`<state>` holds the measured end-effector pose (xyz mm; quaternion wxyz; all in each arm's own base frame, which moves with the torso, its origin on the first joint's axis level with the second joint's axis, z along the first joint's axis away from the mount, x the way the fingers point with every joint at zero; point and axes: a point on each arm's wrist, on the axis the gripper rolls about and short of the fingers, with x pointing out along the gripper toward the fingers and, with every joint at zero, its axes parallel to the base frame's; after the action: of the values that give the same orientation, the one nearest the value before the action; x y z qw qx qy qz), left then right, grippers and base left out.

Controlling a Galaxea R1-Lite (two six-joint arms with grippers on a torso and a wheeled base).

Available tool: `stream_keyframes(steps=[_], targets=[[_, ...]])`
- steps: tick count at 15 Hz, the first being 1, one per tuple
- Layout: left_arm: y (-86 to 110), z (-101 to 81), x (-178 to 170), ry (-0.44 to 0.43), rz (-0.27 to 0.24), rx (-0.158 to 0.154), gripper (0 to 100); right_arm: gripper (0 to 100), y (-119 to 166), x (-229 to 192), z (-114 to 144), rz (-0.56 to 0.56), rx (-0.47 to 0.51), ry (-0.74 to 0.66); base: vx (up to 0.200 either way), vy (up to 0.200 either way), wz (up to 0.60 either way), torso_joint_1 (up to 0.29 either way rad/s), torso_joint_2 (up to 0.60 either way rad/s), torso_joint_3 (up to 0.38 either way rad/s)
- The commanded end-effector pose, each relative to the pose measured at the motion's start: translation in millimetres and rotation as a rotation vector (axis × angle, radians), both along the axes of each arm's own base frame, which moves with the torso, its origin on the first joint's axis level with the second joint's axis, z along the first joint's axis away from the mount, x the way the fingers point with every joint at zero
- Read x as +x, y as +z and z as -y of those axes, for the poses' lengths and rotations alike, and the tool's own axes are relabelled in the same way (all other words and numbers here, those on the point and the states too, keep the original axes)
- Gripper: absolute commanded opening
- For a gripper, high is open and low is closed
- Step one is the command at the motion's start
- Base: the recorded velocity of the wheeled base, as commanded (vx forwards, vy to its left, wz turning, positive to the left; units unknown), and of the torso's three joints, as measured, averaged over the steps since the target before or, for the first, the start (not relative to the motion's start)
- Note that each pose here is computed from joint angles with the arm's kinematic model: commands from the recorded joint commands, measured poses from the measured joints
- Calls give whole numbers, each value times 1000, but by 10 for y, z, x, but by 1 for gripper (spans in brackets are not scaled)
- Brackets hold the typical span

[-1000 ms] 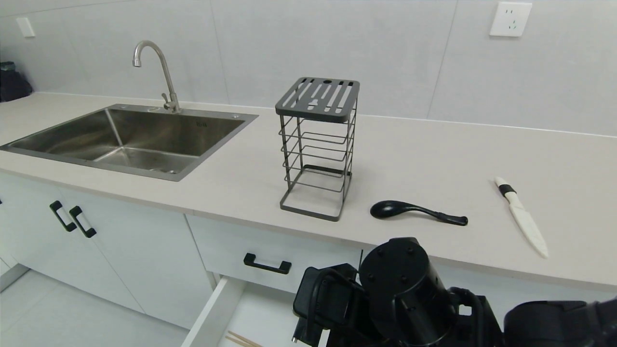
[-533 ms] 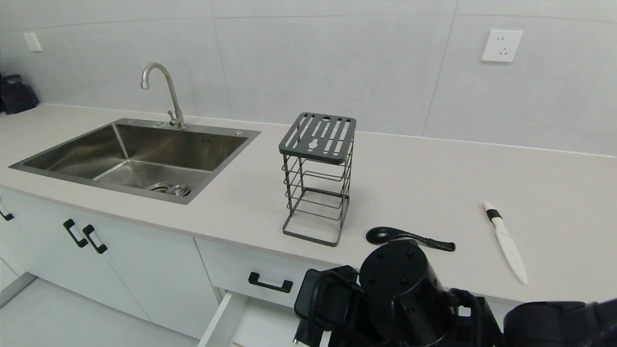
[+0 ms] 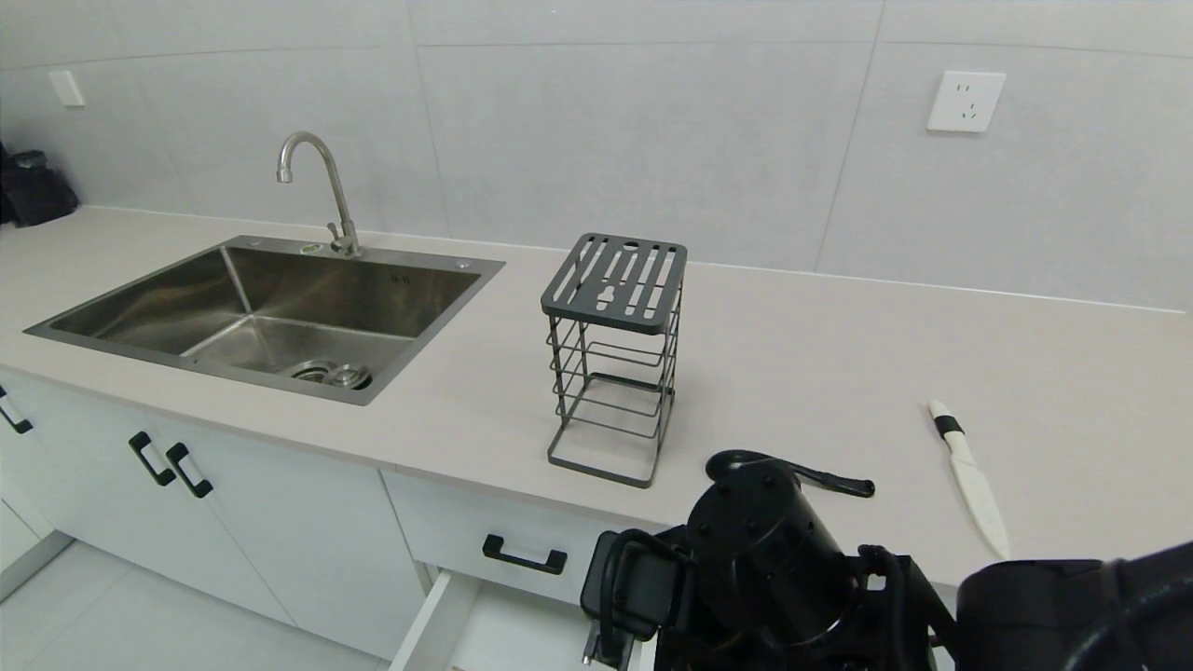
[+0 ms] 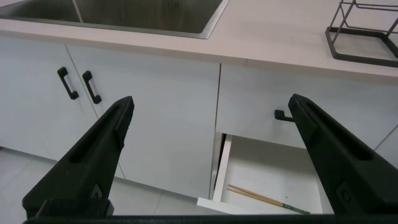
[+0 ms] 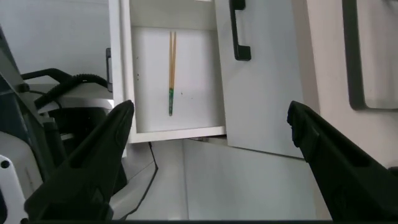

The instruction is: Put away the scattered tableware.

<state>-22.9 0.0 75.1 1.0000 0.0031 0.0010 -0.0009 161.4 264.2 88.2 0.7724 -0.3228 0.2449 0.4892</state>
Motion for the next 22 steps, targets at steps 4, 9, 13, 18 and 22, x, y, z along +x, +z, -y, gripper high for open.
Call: stream_keyframes(steps=[4,9,13,18,22], targets=[[0,0,1,0,-1,0,100,100,7,214,245,-17,62,-155,0,0,0,0,0,0],[0,0,1,0,-1,0,100,100,256,327,672,-56,221,-388,0,0,0,0,0,0],[0,0,1,0,-1,0,100,100,251,515,965,-40,224,-509,0,0,0,0,0,0],[0,0,1,0,-1,0,100,100,274,660,1202,-18,232,-609,0,0,0,0,0,0],[0,0,1,0,-1,0,100,100,223,702,1322,-27,213,-657,0,0,0,0,0,0]])
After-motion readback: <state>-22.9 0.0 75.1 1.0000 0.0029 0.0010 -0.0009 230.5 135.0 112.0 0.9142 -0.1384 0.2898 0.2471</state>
